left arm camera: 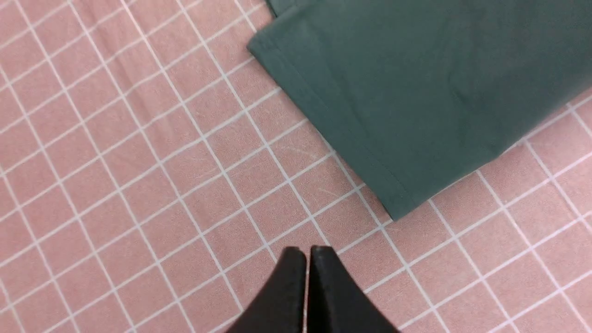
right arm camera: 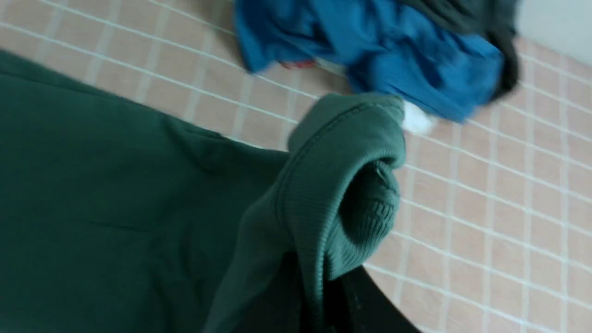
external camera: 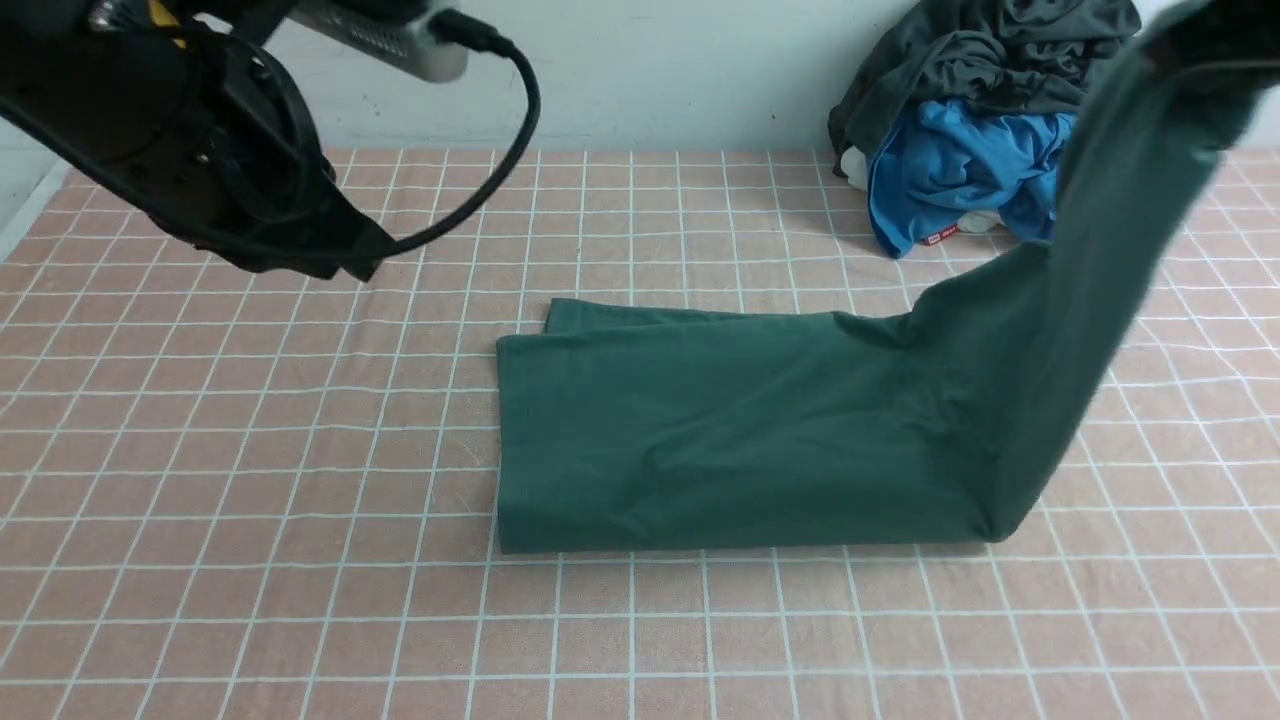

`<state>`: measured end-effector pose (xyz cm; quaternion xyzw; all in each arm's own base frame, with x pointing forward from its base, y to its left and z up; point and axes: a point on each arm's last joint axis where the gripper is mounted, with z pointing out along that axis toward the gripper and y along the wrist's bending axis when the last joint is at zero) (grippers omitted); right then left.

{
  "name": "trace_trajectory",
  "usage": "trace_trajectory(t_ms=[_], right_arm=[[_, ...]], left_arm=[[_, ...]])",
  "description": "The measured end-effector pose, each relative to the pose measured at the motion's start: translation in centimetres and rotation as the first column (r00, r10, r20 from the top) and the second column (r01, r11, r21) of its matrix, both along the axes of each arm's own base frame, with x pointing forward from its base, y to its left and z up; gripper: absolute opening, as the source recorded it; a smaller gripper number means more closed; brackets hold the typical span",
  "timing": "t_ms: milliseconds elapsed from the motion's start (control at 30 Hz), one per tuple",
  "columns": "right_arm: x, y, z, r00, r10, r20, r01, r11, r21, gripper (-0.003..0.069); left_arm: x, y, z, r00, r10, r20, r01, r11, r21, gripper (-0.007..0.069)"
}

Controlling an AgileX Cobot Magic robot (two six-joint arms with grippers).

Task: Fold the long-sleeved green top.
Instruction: Use the right arm to drag the right edge of the fabric to the left and folds it over the left edge

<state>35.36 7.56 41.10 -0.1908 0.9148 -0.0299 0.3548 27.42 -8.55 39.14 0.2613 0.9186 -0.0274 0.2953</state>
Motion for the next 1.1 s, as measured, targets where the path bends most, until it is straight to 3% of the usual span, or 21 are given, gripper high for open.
trace_trajectory(t_ms=[200, 433, 733, 833, 967, 1000, 1100], right_arm=[[1.0, 10.7, -4.1, 0.965, 0.253, -0.066, -0.251, 0.967, 0.037, 0.0043], [1.7, 20.0, -10.5, 0.902, 0.415, -0.117, -0.401, 0.908, 0.125, 0.0043], [2.9, 24.8, -16.7, 0.874, 0.455, -0.168, -0.422, 0.884, 0.2, 0.0059], [3.0, 25.4, -17.9, 0.872, 0.452, -0.185, -0.405, 0.881, 0.244, 0.0117], [3.0, 25.8, -17.6, 0.876, 0.451, -0.174, -0.387, 0.87, 0.307, 0.031], [3.0, 25.8, -17.5, 0.875, 0.452, -0.172, -0.389, 0.869, 0.306, 0.0321], [3.1, 25.0, -16.6, 0.873, 0.459, -0.162, -0.405, 0.87, 0.282, 0.0476]], left_arm=[[-2.2, 0.7, 1.8, 1.0, 0.005, 0.03, -0.005, 1.0, -0.006, -0.0003], [-4.3, 1.4, 3.5, 0.996, 0.009, 0.084, -0.009, 1.0, -0.011, -0.0003], [-5.0, 1.7, 4.0, 0.994, 0.014, 0.107, -0.012, 1.0, -0.018, -0.0003], [-5.0, 1.7, 4.0, 0.995, 0.014, 0.104, -0.012, 1.0, -0.017, -0.0003], [-5.0, 1.7, 4.0, 0.995, 0.014, 0.104, -0.012, 1.0, -0.017, -0.0003], [-5.0, 1.7, 4.0, 0.995, 0.014, 0.104, -0.012, 1.0, -0.017, -0.0003], [-5.0, 1.7, 4.0, 0.994, 0.014, 0.104, -0.012, 1.0, -0.017, -0.0003]])
